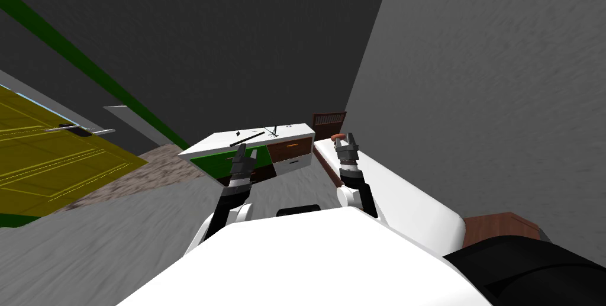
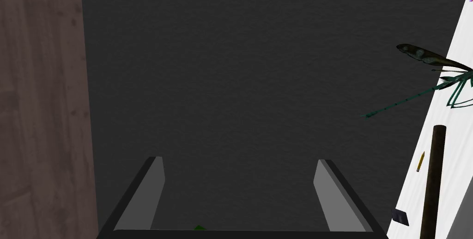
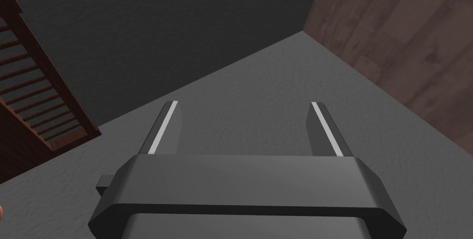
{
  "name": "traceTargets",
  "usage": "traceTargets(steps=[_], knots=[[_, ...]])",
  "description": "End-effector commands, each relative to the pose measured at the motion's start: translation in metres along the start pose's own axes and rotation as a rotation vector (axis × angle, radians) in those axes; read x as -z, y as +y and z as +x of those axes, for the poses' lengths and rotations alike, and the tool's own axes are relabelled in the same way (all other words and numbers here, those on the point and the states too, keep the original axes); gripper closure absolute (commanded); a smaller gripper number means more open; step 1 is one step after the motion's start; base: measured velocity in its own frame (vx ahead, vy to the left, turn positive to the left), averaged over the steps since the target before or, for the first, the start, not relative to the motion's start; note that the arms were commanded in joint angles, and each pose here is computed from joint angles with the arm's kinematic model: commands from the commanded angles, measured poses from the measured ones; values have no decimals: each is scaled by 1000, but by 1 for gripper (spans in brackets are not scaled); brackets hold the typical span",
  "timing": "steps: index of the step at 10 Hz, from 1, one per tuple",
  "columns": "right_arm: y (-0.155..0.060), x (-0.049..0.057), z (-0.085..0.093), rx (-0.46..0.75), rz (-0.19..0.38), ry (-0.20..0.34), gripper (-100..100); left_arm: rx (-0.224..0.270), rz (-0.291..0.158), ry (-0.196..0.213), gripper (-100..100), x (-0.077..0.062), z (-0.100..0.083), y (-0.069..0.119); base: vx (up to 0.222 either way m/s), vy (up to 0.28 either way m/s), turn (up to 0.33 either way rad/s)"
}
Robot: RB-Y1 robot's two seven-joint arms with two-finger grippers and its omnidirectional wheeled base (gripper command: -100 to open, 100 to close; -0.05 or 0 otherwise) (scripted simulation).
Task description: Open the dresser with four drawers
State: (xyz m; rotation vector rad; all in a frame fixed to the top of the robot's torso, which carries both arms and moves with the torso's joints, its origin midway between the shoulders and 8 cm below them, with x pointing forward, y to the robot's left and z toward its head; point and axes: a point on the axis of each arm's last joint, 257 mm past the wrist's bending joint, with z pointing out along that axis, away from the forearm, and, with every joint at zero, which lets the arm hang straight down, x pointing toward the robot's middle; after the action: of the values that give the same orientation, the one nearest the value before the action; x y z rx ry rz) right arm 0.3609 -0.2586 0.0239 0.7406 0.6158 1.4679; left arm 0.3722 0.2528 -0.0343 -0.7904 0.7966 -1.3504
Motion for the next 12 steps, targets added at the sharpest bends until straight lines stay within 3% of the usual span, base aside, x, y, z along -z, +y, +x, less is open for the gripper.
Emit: traceTargets(steps=[1,9,10,12], knots=[[0,0,0,0,0,0,0,0,0,0,0,0,0,0,0,0,0],[0,0,0,0,0,0,0,0,0,0,0,0,0,0,0,0,0],[0,0,0,0,0,0,0,-25,-18,36,-100,2,2,11,56,-15,14],[0,0,0,0,0,0,0,-44,-40,60,-100,5,1,24,96,-35,19]])
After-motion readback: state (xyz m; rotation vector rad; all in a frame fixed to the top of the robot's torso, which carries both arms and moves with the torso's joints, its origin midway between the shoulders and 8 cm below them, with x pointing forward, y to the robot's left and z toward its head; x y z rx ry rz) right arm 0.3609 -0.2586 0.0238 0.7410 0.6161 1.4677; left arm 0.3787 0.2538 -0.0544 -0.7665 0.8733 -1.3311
